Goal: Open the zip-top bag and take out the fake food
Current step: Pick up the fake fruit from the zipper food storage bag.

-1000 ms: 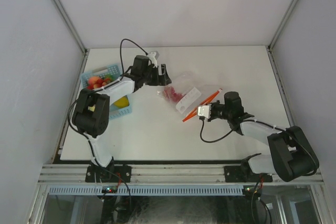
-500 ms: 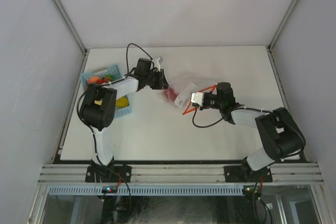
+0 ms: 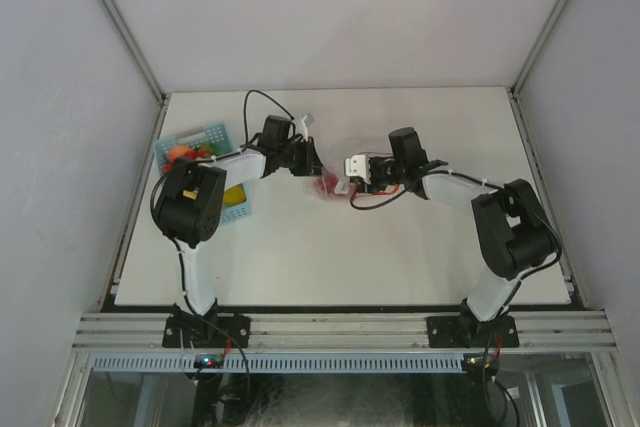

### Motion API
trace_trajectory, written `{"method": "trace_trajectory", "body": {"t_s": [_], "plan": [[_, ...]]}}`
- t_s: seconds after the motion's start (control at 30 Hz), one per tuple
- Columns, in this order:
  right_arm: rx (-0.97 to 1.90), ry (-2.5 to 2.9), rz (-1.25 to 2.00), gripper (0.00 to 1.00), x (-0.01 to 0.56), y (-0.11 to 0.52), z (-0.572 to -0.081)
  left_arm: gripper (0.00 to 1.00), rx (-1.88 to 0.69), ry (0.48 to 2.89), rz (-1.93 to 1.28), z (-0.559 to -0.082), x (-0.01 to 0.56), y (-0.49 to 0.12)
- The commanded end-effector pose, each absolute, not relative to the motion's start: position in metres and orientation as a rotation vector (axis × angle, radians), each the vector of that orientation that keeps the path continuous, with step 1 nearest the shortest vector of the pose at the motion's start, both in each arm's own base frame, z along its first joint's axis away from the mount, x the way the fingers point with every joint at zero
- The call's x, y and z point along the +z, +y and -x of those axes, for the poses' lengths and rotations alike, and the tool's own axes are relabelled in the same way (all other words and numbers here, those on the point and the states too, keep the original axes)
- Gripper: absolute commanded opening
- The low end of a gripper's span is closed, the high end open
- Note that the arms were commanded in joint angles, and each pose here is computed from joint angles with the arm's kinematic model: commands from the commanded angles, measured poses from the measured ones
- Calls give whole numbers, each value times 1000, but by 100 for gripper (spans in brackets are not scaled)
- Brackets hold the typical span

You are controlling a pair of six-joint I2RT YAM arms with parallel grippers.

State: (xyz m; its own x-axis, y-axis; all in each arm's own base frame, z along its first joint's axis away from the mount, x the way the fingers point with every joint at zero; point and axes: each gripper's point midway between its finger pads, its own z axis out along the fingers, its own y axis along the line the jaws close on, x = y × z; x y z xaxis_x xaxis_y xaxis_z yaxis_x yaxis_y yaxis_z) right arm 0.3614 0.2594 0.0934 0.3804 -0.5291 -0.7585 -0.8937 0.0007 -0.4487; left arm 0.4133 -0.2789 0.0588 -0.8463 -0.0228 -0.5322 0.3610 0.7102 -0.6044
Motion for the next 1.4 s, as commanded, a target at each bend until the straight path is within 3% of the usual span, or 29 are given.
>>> {"method": "trace_trajectory", "body": {"t_s": [0.0, 0.1, 0.43, 1.0, 1.37], "plan": [[581, 1311, 1779, 46, 89, 270, -349, 14, -1042, 2448, -256, -400, 48, -287], [601, 1435, 1730, 55, 91, 276, -359, 13, -1015, 2473, -229, -398, 45, -283], [681, 1740, 1708, 62, 75, 294, -360, 13, -1034, 2506, -178, -386, 33, -280], [549, 2084, 1656, 63, 33, 304, -361, 13, -1079, 2493, -179, -382, 34, -281], [649, 2239, 1523, 62, 18, 307, -348, 13, -1109, 2486, -159, -386, 37, -271]]}}
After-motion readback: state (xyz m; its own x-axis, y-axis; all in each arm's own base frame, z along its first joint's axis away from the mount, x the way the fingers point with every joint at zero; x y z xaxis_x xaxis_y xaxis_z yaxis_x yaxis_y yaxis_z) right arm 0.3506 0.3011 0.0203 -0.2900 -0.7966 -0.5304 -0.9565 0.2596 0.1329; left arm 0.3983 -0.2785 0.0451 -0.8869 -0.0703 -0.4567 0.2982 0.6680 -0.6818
